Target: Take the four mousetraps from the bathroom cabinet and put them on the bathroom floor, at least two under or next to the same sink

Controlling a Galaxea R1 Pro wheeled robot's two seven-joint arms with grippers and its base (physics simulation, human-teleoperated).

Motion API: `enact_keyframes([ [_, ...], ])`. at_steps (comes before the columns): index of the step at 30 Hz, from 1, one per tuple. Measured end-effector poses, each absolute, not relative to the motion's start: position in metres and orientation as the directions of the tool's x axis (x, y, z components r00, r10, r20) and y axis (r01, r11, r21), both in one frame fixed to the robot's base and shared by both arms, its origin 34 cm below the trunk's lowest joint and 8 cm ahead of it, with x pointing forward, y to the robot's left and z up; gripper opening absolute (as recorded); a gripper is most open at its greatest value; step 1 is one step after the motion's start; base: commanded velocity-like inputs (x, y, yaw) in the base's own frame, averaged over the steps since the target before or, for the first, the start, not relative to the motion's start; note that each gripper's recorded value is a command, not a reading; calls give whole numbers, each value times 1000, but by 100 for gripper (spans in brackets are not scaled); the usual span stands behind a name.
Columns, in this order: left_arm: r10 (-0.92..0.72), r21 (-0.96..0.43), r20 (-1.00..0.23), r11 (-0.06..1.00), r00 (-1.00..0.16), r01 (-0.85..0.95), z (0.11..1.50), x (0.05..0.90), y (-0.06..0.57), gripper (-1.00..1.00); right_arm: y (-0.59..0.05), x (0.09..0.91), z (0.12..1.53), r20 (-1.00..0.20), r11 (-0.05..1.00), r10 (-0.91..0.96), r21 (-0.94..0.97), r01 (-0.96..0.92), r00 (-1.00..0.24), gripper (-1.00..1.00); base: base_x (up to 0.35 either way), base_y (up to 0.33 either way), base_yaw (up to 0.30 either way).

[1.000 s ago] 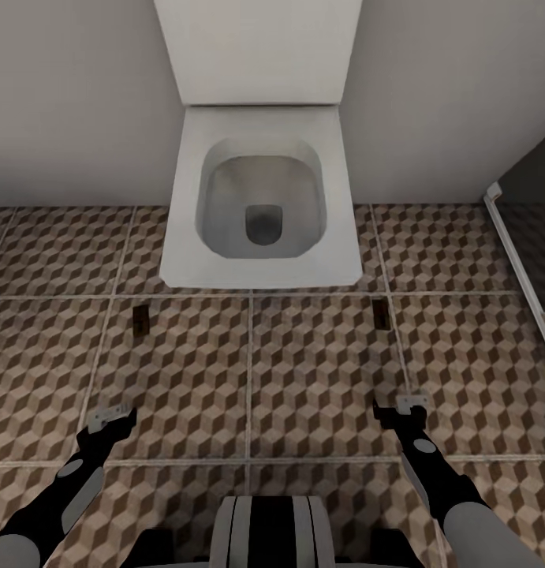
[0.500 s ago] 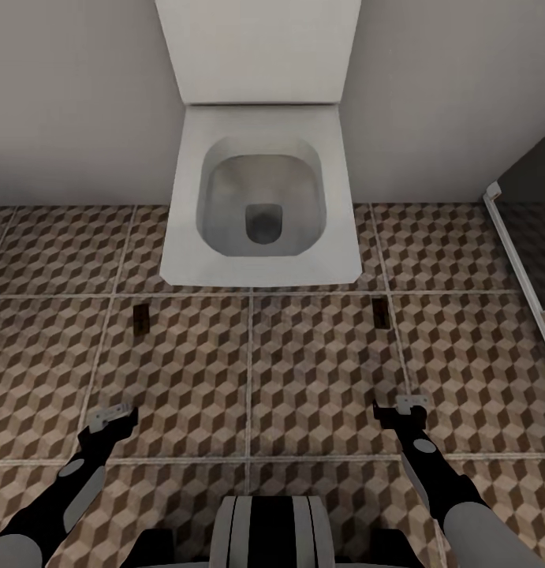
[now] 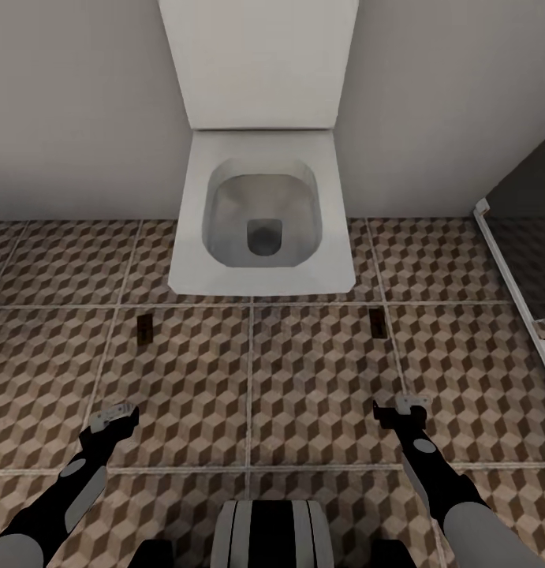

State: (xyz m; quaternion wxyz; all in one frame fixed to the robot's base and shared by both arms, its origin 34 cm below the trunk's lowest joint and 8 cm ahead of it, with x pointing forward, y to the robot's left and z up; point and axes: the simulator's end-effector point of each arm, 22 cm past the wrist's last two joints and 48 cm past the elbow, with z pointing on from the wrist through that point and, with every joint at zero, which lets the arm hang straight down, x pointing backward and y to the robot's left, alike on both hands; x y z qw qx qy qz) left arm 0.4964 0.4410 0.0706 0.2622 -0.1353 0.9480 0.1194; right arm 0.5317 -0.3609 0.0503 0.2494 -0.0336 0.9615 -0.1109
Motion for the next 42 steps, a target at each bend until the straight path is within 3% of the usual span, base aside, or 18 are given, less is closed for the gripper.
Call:
enact_keyframes([
  [16, -196, 148, -563, 932, -803, -332, 96, 514, 445, 100, -360, 559, 82, -529, 974, -119, -228, 6, -840, 100, 0, 0, 0],
  [24, -209, 187, -515, 919, -831, -347, 93, 483, 458, 100, -357, 563, 93, -541, 976, -109, -219, 15, -834, 100, 0, 0, 0],
  [42, -254, 300, -357, 880, -899, -368, 89, 383, 490, 100, -351, 465, 69, -348, 981, -78, -194, -10, -934, 100, 0, 0, 0],
])
